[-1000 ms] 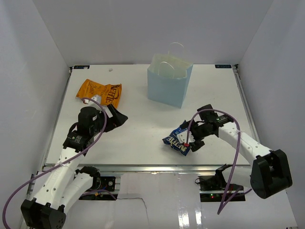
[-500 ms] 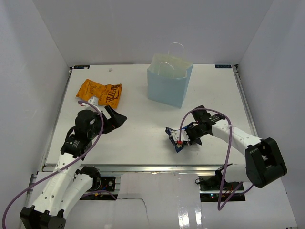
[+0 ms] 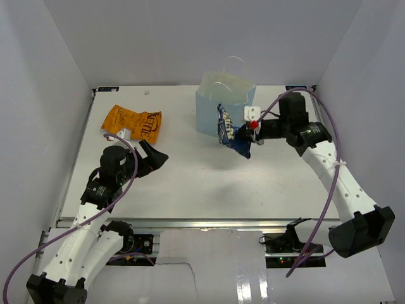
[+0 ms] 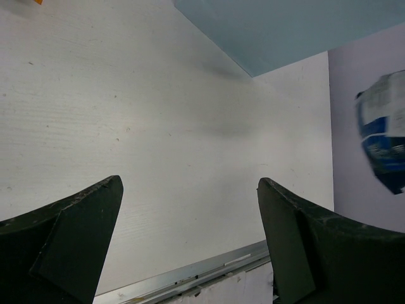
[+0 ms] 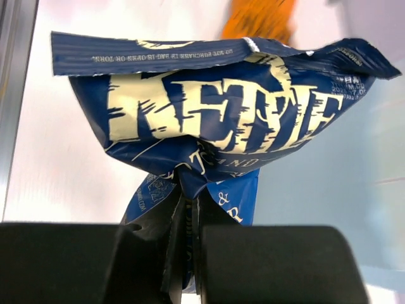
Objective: Place the snacks into the paper bag
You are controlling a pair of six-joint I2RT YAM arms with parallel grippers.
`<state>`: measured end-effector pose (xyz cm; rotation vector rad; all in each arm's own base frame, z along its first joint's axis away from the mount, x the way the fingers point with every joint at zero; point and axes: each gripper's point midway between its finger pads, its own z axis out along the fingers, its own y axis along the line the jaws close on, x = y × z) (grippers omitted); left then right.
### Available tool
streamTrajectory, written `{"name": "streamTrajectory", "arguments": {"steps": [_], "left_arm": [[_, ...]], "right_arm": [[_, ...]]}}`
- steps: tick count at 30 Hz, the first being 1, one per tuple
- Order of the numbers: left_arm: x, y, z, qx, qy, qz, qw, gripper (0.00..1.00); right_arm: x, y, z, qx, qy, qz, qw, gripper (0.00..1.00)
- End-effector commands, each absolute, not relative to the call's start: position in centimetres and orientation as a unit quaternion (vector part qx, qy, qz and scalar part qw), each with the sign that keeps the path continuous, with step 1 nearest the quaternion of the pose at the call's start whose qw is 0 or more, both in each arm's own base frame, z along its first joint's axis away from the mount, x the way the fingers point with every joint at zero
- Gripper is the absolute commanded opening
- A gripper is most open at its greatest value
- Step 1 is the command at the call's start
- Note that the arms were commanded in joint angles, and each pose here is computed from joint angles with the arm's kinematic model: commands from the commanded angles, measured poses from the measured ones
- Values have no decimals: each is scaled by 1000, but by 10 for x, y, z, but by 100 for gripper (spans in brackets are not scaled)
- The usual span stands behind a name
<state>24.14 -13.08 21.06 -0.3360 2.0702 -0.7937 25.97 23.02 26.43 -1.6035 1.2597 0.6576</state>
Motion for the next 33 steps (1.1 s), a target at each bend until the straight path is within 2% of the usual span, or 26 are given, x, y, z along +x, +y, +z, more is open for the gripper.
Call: {"name": "streamTrajectory", "arguments": {"steps": [1, 6, 8, 9, 11, 13, 14, 16, 19, 25, 28, 29, 31, 32, 33], "left_arm": [[240, -128, 209, -133, 832, -312, 439, 98], [238, -127, 209, -136, 830, -313, 441, 98], [238, -126, 210, -136, 829, -312, 443, 98], [238, -126, 210, -136, 829, -312, 443, 98], [238, -127, 211, -135, 829, -313, 443, 98], [239, -126, 213, -135, 829, -311, 445, 98], [238, -126, 213, -134, 830, -311, 444, 98], [239, -125, 216, -133, 828, -310, 447, 98], [238, -124, 218, -135, 828, -308, 449, 98], [235, -121, 216, -143, 828, -305, 449, 98], [236, -121, 215, -145, 829, -304, 446, 98], [238, -122, 215, -146, 830, -303, 445, 98], [242, -122, 214, -151, 832, -301, 441, 98], [245, -121, 218, -158, 830, -298, 444, 98], [250, -122, 214, -167, 835, -294, 434, 98]], "right_arm": [[257, 247, 361, -604, 470, 337, 549, 8], [285, 252, 465, -540, 427, 327, 648, 8], [314, 253, 481, -510, 440, 316, 668, 8], [320, 247, 511, -495, 427, 307, 692, 8], [359, 250, 513, -470, 443, 300, 702, 8], [378, 247, 535, -460, 432, 276, 725, 8], [401, 253, 520, -458, 446, 274, 718, 8], [419, 253, 523, -459, 443, 253, 728, 8], [454, 259, 492, -472, 458, 229, 718, 8], [465, 257, 423, -503, 499, 214, 672, 8], [464, 253, 390, -512, 523, 210, 649, 22], [463, 252, 379, -510, 535, 212, 639, 41], [459, 248, 377, -508, 539, 207, 639, 53], [458, 246, 377, -506, 540, 207, 639, 62], [457, 245, 379, -500, 545, 211, 639, 66]]}}
